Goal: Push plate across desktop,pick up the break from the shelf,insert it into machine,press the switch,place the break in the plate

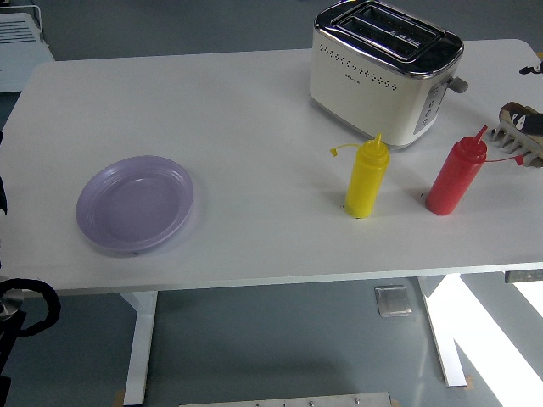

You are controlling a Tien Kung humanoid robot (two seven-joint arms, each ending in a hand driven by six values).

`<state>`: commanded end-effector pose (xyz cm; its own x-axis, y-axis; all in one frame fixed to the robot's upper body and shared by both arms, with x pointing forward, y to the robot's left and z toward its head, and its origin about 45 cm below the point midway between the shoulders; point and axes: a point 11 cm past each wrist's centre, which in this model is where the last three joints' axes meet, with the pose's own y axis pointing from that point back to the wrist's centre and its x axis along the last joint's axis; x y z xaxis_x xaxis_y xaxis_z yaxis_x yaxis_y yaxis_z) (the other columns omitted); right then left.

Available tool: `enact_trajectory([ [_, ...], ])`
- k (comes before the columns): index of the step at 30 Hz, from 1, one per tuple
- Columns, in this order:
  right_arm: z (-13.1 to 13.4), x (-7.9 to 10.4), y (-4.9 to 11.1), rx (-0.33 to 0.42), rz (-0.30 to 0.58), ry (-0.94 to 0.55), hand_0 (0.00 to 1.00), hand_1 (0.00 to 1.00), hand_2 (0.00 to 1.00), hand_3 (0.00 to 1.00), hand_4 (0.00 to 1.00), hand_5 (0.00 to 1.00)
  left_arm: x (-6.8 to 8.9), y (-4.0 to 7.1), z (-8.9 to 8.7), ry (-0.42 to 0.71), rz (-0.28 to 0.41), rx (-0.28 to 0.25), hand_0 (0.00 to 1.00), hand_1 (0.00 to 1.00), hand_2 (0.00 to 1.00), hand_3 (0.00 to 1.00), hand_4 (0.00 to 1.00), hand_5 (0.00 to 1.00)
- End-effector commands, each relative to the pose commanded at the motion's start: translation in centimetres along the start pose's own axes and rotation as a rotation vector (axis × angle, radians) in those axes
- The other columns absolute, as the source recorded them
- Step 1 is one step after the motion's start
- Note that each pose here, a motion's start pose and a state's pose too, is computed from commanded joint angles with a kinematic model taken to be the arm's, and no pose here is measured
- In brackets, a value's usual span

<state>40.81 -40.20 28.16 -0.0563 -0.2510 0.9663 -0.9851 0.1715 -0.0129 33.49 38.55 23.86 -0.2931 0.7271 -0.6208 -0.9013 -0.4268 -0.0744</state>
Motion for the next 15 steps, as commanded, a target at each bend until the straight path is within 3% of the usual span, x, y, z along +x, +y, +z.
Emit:
enact_trajectory([
  [15, 1.1, -1.5, 0.0, -0.032, -0.025, 0.001, 0.801, 0.779, 0.802, 0.797, 0.744, 0.13, 2.6, -1.0, 0.1, -0.024, 0.06, -0.007, 0.887, 0.79, 0.758, 0.723, 0.716, 0.998],
])
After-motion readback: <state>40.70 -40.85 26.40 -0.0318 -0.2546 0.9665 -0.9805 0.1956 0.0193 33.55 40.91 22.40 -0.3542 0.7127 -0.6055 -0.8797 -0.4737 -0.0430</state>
